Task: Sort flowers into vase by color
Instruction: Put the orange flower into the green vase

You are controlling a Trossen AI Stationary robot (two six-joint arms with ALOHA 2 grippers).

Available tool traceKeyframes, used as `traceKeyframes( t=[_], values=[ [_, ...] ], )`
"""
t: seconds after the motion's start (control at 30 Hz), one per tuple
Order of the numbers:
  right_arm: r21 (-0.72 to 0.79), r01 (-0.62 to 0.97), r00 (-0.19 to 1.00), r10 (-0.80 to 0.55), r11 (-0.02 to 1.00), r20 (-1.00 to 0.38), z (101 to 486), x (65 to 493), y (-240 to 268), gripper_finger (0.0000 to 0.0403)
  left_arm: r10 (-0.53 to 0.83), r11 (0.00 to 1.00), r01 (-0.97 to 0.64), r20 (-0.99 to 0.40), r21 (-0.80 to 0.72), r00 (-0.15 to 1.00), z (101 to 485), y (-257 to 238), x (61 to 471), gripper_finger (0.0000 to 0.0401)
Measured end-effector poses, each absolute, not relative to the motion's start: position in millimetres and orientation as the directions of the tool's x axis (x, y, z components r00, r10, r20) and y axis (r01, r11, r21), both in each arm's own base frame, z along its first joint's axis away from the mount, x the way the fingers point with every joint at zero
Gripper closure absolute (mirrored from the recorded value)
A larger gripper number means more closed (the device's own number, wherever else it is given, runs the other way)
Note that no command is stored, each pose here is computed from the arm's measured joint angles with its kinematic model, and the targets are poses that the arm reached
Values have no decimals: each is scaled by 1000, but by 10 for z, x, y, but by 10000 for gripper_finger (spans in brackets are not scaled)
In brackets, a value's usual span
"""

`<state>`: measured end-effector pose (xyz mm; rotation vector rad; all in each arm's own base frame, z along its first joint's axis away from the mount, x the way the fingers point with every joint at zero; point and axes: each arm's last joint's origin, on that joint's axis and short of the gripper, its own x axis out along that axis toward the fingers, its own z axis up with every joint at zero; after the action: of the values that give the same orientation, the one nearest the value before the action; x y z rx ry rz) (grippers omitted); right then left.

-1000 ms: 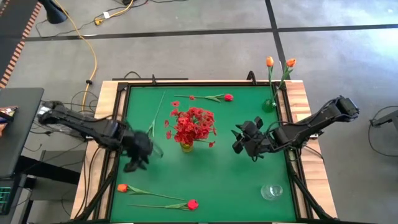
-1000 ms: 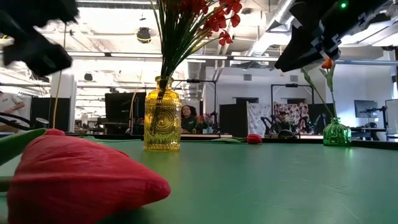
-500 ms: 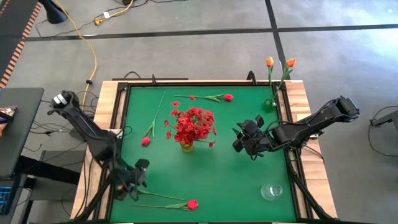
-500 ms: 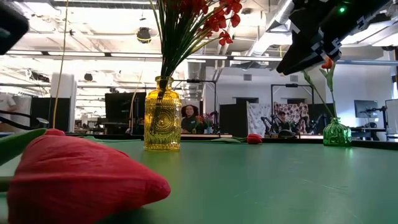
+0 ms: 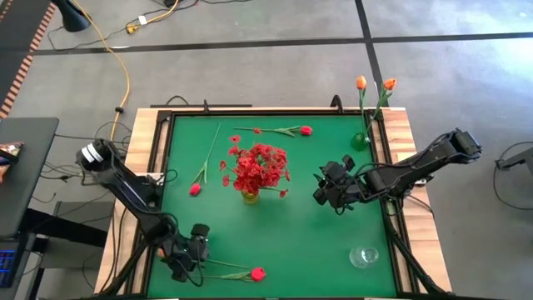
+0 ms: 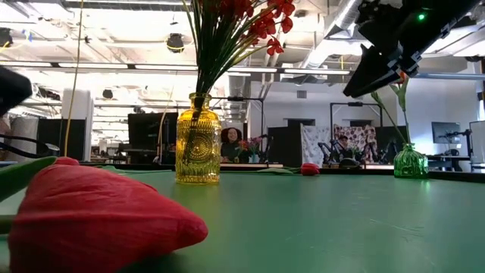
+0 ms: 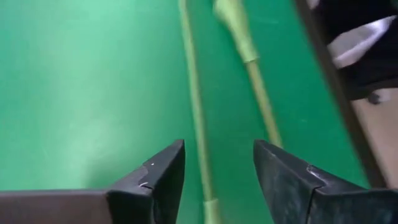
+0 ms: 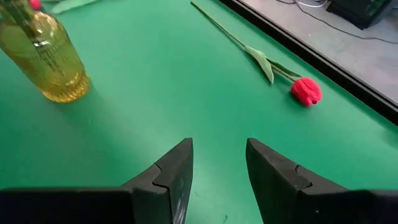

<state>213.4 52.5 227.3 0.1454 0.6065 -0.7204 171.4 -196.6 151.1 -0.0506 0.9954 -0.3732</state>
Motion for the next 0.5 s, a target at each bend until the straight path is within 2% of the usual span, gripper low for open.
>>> traceKeyframes(
  t=[0.33,0.5],
  values=[
    [-97,653,581,-578,752,-572,2267,2125,520,227,-286,946,271,-852,-178,439,1283,-2043,1712,210],
    [-96,653,582,-579,752,-571,2267,2126,520,227,-253,954,267,-850,-138,463,1294,-2034,1692,231]
  ],
)
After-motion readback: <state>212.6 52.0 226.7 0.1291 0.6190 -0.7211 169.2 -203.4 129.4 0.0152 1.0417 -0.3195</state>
